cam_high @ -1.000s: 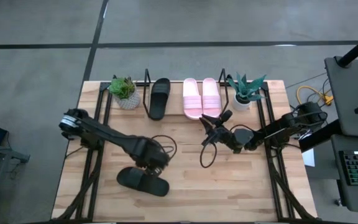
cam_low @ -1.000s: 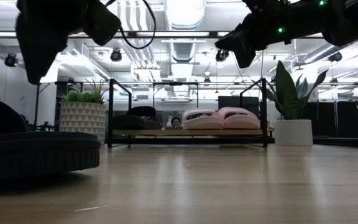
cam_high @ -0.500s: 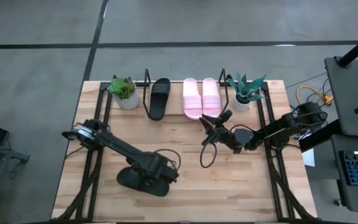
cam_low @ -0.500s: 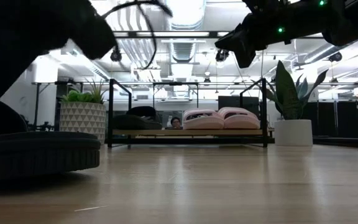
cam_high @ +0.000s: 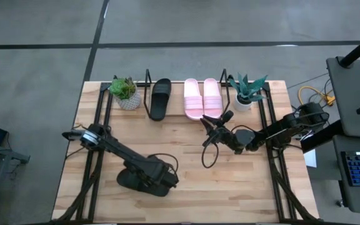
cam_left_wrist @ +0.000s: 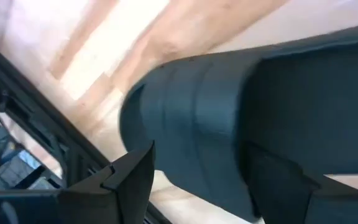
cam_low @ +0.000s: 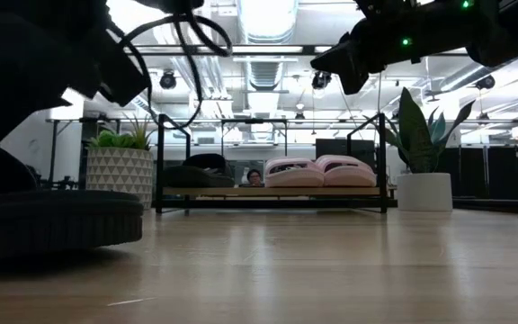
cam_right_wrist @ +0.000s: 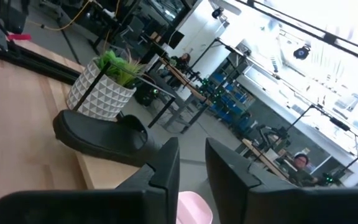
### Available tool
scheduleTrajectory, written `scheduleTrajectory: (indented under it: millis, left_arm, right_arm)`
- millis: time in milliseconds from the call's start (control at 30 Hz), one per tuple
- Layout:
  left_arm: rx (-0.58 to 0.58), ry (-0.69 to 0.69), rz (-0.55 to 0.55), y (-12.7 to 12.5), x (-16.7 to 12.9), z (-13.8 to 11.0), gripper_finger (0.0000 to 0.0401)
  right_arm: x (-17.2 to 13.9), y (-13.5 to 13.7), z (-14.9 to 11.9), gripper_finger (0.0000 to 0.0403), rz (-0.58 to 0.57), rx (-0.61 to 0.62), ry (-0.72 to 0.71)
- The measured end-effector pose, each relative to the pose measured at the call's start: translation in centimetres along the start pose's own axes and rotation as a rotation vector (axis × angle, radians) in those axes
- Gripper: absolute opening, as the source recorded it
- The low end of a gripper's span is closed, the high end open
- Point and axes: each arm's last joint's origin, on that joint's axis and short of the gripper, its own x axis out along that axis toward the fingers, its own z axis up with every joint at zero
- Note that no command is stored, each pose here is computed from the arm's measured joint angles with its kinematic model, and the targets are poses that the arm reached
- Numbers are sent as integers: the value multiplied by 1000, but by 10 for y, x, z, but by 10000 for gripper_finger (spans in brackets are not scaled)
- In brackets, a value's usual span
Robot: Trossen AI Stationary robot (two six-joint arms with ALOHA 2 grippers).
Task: Pick and place slides into the shelf
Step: Put the black slipper on the shelf
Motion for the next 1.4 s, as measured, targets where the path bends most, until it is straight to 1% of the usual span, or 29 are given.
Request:
scheduleTrajectory:
  millis: [167,267,367,467,700,833,900,1000,1067,1233,1300,1400]
  left_arm:
    - [15,-20,40,0,10,-7,224]
    - [19,-24,47,0,12,-8,224]
    - [18,-26,54,0,14,-8,224]
    - [13,-28,85,-2,21,-5,224]
    - [-6,22,158,-12,41,0,224]
    - [-7,33,167,-14,43,1,220]
    - [-5,35,164,-14,43,1,207]
    - [42,15,150,-12,38,0,168]
    - [98,-7,140,-11,35,0,130]
    - [194,-24,146,-9,32,-2,23]
    - [235,-29,162,-7,31,-2,10]
    - [320,-82,215,-5,30,-1,10]
  right_arm:
    - [0,0,0,66,0,21,0]
    - [0,0,0,66,0,35,0]
    - [0,0,0,64,0,35,0]
    - [0,0,0,63,0,25,0]
    - [0,0,0,64,1,18,1]
    - [0,0,0,64,1,18,1]
    - [0,0,0,63,1,10,1]
    - [0,0,0,63,1,-6,1]
    - [0,0,0,63,1,-8,1]
    - [0,0,0,63,1,-9,1]
    - [0,0,0,63,1,-12,1]
    - [0,0,0,63,1,-12,1]
